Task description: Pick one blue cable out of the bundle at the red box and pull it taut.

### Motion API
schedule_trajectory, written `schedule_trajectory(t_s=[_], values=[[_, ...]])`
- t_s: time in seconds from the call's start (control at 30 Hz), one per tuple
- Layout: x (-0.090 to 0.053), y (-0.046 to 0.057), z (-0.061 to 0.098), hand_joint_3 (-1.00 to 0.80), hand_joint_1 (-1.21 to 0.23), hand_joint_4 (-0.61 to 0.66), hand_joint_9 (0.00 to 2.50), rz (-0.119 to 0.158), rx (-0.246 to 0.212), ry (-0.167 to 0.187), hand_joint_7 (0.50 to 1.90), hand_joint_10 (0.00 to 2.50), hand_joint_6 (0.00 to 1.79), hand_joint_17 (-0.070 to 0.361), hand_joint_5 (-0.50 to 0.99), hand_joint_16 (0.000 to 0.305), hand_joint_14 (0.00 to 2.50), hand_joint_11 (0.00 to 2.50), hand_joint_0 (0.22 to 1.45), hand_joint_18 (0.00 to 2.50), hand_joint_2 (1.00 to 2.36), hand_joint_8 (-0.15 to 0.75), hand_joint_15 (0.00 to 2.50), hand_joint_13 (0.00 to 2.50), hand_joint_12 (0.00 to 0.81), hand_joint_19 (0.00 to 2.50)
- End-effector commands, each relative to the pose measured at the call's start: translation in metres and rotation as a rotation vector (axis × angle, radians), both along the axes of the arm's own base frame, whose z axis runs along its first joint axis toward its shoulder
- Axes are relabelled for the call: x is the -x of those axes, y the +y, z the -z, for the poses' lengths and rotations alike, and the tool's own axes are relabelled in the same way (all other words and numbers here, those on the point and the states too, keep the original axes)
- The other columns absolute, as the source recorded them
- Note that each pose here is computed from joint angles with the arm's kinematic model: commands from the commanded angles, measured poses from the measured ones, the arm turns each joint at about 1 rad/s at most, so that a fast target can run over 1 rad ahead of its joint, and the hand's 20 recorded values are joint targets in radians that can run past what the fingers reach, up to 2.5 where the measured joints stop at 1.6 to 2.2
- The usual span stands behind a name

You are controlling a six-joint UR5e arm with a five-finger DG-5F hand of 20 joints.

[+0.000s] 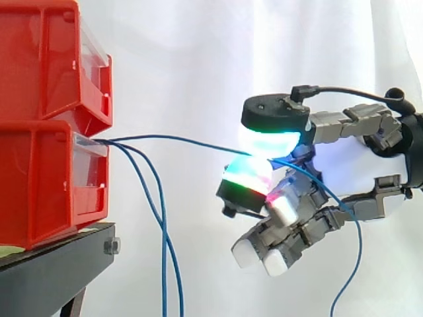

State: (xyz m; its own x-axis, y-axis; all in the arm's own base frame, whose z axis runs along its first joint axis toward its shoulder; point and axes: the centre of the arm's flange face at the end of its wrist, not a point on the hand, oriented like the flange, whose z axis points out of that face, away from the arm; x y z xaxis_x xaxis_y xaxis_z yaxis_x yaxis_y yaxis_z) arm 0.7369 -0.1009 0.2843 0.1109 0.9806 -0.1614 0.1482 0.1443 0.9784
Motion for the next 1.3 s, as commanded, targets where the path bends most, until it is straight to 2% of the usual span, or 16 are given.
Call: schedule_trajectory(t_s=[0.0,1.27], values=[[0.0,0.0002,-0.0004,0.01,-0.88,0.08,0.67,0.0,0.0,-0.001,1.31,0.01,0.91,0.125,-0.1,0.056,0.01,0.36,0.65,0.7,1.02,0.369,0.27,0.67,0.389,0.36],[0.0007,0.0002,0.001,-0.01,-0.87,0.09,0.69,0.0,0.0,0.002,1.31,0.01,0.91,0.125,-0.1,0.056,0.01,0.42,0.65,0.68,1.02,0.376,0.3,0.67,0.391,0.37]])
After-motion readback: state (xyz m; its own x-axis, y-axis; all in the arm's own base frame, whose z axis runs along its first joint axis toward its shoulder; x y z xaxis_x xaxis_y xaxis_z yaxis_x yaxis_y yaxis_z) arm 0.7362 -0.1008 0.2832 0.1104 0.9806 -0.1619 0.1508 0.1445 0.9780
